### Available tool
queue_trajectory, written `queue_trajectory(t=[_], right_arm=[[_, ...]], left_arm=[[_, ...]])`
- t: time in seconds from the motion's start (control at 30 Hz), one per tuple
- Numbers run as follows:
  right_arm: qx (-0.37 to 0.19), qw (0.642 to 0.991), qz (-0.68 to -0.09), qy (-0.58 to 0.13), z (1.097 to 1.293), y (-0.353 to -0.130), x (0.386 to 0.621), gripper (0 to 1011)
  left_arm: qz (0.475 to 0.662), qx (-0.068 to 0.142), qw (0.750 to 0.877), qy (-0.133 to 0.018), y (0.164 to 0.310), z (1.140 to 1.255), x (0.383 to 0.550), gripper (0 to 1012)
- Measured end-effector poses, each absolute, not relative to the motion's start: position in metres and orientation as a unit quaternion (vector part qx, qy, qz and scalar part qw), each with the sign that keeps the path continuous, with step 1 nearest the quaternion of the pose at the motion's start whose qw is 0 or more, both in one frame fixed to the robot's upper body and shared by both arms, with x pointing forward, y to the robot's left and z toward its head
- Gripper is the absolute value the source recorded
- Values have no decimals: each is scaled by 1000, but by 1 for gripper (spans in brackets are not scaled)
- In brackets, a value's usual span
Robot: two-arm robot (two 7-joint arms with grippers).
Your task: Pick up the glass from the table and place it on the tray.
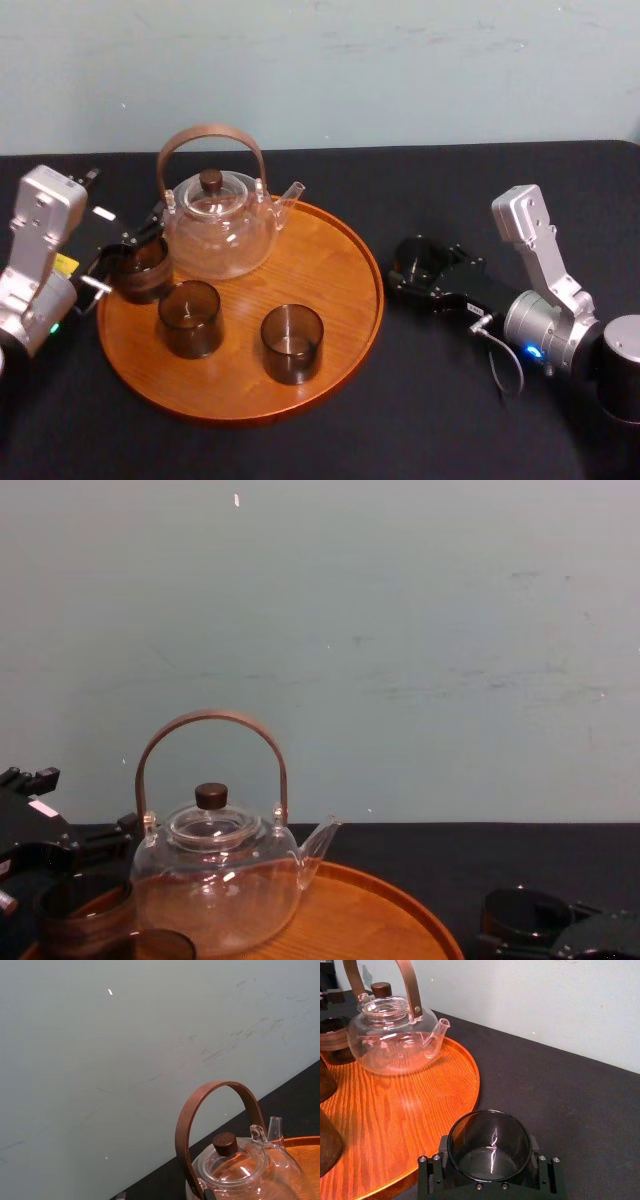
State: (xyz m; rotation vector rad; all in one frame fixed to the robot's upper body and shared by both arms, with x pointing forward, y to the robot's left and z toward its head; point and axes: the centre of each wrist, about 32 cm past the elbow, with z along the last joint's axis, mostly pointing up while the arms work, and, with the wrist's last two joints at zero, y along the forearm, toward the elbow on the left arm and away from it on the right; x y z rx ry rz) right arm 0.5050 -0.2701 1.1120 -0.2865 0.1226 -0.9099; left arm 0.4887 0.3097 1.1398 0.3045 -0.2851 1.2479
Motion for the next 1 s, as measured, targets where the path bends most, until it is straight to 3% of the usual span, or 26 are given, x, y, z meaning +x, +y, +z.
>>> queue_trajectory(t=[1.0], right_arm=[[-136, 888, -436, 60, 1112, -270, 505, 905]], left_arm=[[580, 141, 791, -132, 310, 1140, 489, 1001]])
